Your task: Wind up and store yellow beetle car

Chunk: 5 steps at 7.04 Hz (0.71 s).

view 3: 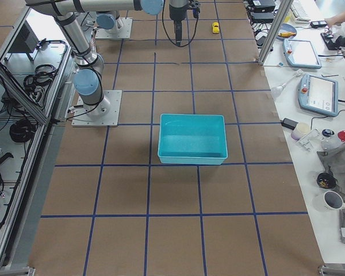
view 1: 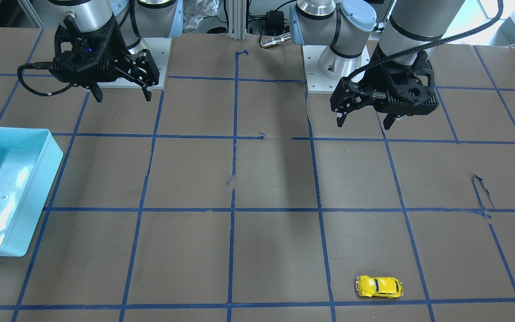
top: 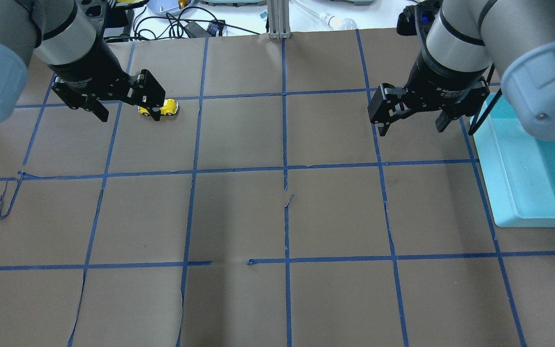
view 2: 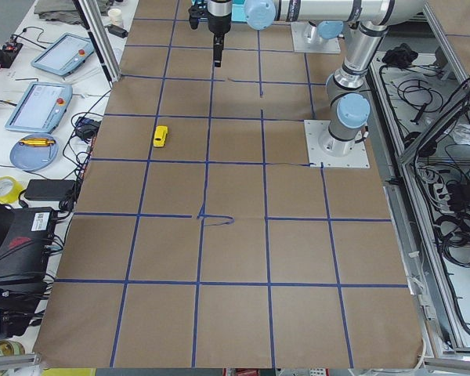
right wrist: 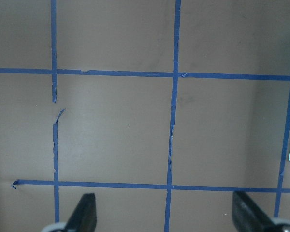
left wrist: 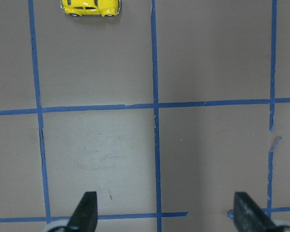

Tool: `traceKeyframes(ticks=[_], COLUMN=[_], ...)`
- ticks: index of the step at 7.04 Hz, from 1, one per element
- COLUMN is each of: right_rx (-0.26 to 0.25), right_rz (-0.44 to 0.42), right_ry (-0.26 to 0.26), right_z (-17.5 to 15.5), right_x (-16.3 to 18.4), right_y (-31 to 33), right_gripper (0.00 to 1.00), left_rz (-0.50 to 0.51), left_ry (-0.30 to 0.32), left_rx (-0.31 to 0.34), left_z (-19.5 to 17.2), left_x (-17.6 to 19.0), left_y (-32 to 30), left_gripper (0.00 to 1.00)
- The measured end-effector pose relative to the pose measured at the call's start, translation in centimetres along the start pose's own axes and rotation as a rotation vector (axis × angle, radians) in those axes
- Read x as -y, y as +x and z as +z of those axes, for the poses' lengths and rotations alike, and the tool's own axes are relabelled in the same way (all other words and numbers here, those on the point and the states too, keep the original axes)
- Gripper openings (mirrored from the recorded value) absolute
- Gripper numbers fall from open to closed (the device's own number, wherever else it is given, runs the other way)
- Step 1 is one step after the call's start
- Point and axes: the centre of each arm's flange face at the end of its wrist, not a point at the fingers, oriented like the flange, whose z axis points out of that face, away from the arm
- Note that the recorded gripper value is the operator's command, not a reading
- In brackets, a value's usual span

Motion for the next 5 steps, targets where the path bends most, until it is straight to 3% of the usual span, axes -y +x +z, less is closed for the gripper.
traceKeyframes(ticks=[5], right_rx=[-0.016], right_rz=[-0.013], right_ry=[-0.013], right_z=[0.13], right_x=[-0.13], right_y=[0.18], right_gripper=[1.0], left_rz=[-0.003], left_ry=[0.005], left_rx=[0.0], left_z=[-0.24], left_x=[0.13], left_y=[-0.33], left_gripper=[1.0])
